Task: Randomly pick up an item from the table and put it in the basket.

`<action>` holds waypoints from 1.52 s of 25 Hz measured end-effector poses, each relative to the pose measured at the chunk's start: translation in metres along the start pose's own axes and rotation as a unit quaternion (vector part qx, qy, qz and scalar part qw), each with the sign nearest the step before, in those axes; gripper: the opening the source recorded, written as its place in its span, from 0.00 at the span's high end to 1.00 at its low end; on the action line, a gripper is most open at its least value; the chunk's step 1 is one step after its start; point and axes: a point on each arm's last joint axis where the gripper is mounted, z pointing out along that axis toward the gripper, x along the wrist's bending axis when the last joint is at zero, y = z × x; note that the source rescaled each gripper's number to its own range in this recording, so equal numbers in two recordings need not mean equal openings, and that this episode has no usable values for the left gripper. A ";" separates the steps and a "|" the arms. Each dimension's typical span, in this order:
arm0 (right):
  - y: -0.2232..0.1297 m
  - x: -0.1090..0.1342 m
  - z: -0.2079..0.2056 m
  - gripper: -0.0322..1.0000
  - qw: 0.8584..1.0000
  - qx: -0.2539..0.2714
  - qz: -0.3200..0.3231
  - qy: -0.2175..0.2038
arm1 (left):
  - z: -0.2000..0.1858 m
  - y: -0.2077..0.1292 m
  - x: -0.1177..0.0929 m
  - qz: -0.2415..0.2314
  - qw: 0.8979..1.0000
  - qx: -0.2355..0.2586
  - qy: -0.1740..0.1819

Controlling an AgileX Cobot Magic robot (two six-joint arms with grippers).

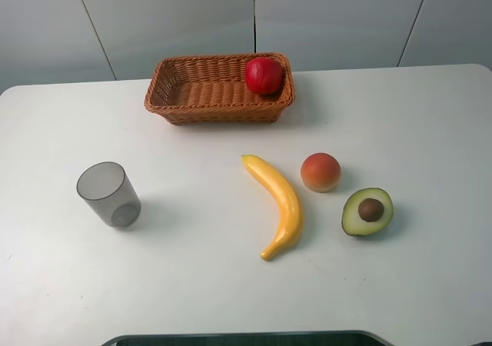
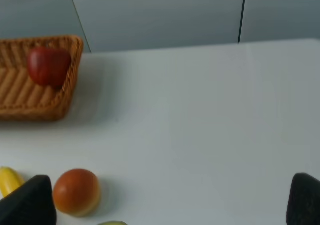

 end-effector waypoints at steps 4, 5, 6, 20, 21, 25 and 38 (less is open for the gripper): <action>-0.012 0.002 -0.025 0.00 0.999 -0.045 -0.016 0.000 | 0.000 0.000 0.000 0.000 1.000 0.000 0.000; -0.016 0.002 -0.030 0.00 0.999 -0.051 -0.020 0.000 | 0.000 0.000 0.000 0.000 1.000 0.000 0.000; -0.020 0.003 -0.034 0.00 0.998 -0.050 -0.023 0.001 | 0.000 0.000 0.000 0.000 1.000 0.000 0.000; -0.072 0.003 -0.050 0.00 0.999 -0.020 -0.041 0.005 | 0.000 0.000 0.000 0.000 1.000 0.001 0.000; -0.075 0.003 -0.047 0.00 0.999 -0.011 -0.043 0.005 | 0.000 0.000 0.000 0.000 1.000 0.000 0.000; -0.083 0.003 -0.036 0.00 0.999 0.017 -0.039 0.014 | 0.000 0.000 0.000 0.001 1.000 0.000 0.003; -0.084 0.000 -0.020 0.00 0.999 -0.007 -0.034 0.003 | 0.000 0.000 0.001 0.001 1.000 0.000 0.003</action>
